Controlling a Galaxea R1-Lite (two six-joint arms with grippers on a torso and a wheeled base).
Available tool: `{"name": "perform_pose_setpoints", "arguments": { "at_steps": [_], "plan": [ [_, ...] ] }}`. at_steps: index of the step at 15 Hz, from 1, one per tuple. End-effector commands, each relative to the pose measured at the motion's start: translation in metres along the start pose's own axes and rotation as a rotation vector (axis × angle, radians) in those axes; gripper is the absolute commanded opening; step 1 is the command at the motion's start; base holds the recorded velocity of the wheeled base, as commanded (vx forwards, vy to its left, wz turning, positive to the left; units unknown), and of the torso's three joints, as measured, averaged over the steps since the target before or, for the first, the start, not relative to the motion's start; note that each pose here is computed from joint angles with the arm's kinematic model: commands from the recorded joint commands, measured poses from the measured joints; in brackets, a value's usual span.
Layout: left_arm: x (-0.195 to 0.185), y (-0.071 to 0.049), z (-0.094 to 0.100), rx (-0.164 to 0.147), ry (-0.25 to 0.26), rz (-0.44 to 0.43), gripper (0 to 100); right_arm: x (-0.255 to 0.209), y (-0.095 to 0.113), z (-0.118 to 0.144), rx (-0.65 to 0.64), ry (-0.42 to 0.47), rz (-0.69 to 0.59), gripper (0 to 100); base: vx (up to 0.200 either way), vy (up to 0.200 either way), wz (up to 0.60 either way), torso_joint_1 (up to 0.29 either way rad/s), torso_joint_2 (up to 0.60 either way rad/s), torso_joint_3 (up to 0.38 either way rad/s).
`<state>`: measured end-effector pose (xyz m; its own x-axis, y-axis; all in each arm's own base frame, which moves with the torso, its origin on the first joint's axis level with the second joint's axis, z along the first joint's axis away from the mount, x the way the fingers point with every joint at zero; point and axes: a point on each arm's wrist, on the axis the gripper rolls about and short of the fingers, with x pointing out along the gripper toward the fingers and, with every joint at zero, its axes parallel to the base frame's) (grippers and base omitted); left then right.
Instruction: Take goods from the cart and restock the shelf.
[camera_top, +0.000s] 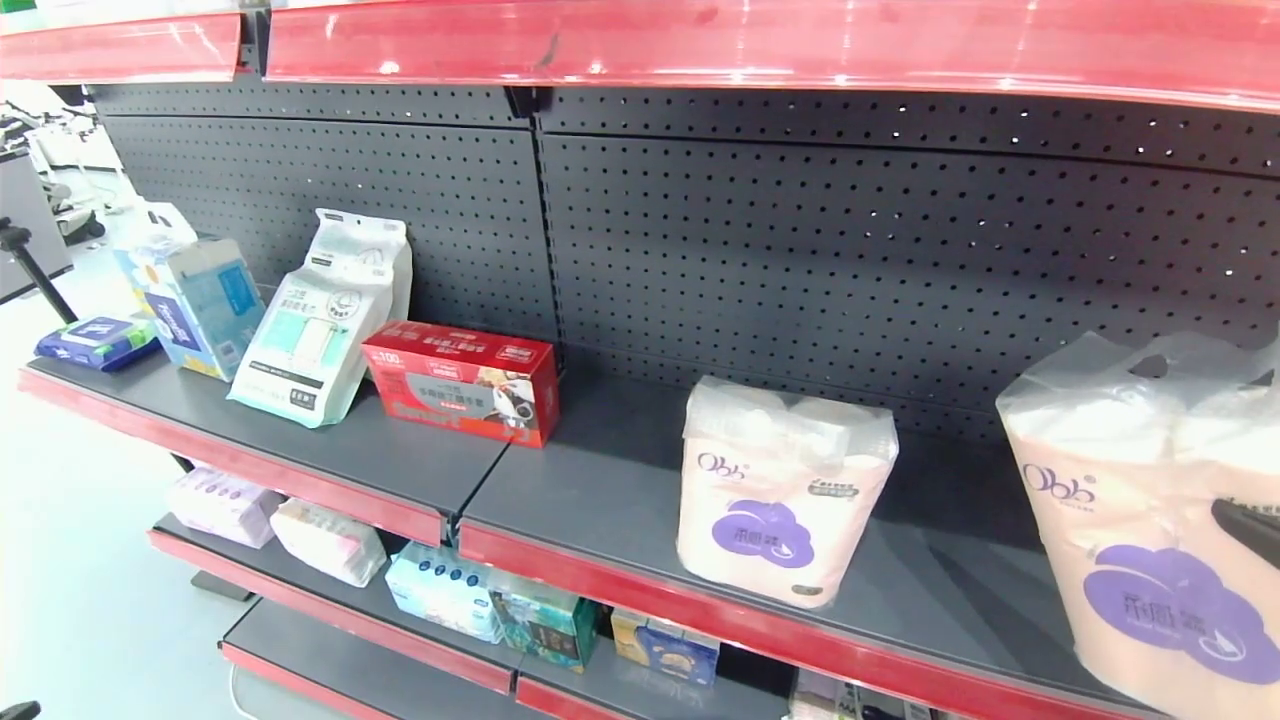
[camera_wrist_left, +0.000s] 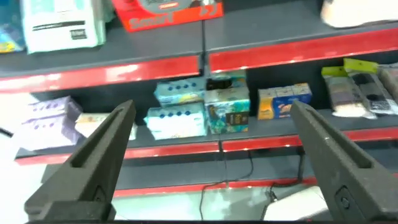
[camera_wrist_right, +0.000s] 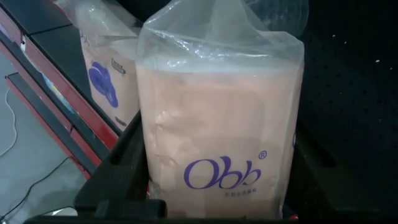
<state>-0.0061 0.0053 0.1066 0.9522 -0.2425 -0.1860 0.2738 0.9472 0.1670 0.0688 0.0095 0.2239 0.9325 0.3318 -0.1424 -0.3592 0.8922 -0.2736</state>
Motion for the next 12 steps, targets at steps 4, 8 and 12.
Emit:
{"name": "perform_pose_setpoints", "arguments": {
  "at_steps": [4,8,12],
  "plan": [
    [-0.0113,-0.0020,-0.0207,-0.110,-0.034,0.212,100,0.0005,-0.0004,0.0009,-0.006,-0.001,0.000,0,0.000,0.000,0.00,0.000,0.00,0.000],
    [-0.0084,-0.0043,-0.0184,-0.142,0.040,0.411,100,0.0004,-0.0006,0.0013,-0.007,-0.002,-0.002,0,0.000,0.000,0.00,0.000,0.00,0.000],
    [-0.0077,-0.0078,-0.0175,-0.188,0.078,0.625,100,0.0017,-0.0009,0.0009,-0.005,0.004,0.000,0,0.000,0.000,0.00,0.000,0.00,0.000]
  ]
}}
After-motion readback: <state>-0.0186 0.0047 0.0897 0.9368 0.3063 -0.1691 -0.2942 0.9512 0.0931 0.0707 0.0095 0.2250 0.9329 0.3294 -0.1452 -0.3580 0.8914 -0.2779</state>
